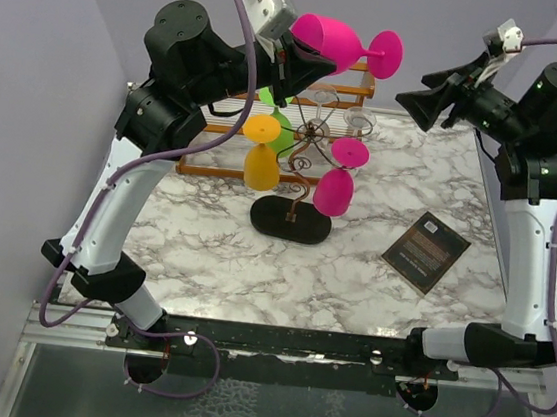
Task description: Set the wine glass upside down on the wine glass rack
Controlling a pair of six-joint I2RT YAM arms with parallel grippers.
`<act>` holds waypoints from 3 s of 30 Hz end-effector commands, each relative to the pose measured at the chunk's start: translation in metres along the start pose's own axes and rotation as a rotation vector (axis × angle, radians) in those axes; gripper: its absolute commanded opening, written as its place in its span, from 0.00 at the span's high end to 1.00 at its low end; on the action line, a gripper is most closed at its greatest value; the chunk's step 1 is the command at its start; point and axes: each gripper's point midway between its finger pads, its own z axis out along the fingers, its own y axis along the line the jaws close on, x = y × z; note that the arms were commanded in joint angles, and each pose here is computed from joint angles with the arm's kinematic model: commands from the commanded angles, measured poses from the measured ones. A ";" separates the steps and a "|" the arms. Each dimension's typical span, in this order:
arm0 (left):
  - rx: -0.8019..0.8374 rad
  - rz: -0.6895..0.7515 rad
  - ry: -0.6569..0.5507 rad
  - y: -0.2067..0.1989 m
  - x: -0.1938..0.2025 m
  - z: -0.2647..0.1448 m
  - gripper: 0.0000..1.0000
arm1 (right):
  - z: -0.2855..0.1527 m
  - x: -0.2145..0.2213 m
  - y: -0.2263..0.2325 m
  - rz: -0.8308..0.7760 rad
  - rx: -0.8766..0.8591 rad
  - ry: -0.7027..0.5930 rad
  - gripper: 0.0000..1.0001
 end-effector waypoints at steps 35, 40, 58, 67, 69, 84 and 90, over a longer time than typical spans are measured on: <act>0.052 0.018 -0.019 0.003 0.008 0.016 0.98 | 0.057 -0.035 -0.007 0.172 0.052 -0.108 0.99; 0.054 0.041 0.004 0.001 0.013 0.010 0.82 | 0.053 -0.039 -0.019 0.142 0.124 -0.114 0.99; -0.263 0.240 0.081 0.043 -0.016 -0.080 0.10 | -0.003 -0.035 0.013 -0.489 0.015 -0.005 0.99; -0.564 0.278 0.096 0.103 -0.023 -0.117 0.03 | -0.017 0.004 0.068 -0.693 -0.298 0.091 0.99; -0.606 0.285 0.109 0.114 -0.019 -0.123 0.03 | -0.014 0.014 0.078 -0.727 -0.333 0.115 0.99; -0.756 0.269 0.147 0.170 0.000 -0.154 0.02 | 0.034 0.068 0.141 -0.921 -0.434 0.251 0.99; -0.745 0.267 0.139 0.170 -0.002 -0.154 0.02 | 0.051 0.081 0.143 -1.000 -0.381 0.306 0.99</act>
